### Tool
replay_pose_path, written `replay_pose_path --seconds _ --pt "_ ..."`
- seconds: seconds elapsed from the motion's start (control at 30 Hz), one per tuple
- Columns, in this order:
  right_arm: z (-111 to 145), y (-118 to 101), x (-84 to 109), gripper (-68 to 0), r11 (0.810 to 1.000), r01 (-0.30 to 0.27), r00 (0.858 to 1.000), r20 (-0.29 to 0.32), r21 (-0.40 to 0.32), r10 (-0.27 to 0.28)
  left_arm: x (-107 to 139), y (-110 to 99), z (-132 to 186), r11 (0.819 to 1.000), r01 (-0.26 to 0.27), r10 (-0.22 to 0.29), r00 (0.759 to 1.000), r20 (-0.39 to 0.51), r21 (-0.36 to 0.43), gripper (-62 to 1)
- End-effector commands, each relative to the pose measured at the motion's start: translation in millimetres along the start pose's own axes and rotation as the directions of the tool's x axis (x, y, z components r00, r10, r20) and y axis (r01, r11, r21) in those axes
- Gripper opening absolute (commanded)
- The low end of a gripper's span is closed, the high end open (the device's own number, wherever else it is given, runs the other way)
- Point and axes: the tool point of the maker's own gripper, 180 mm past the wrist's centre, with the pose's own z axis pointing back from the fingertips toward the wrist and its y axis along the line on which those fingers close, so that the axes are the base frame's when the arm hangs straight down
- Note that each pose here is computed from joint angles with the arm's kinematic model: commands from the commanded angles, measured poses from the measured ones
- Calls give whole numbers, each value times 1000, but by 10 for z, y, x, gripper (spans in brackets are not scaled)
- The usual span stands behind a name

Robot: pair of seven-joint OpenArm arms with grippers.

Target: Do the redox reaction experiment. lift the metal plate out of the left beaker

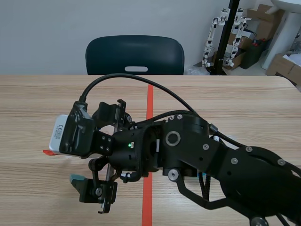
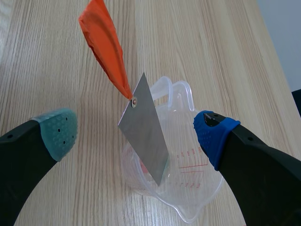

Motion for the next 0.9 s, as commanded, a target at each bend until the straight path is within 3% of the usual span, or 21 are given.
replay_pose_path --seconds 0.0,0.23,0.47,0.63,0.87 --pt "-3 -95 60 -168 1000 -3 1000 28 -20 3 111 -11 -25 1000 -3 3 998 60 2 14" --pt "-20 -38 -89 -168 1000 -17 999 32 -7 17 111 -11 -25 1000 -3 3 998 60 2 14" --pt "-5 -36 -45 -168 999 -35 996 77 -10 35 111 -11 -25 1000 -3 3 998 60 2 14" --pt "6 -32 -38 -256 999 -35 996 87 -8 36 111 -11 -25 1000 -3 3 998 60 2 14" --pt "11 -31 17 -325 999 -40 992 116 -9 40 111 -11 -25 1000 -3 3 998 60 2 14"
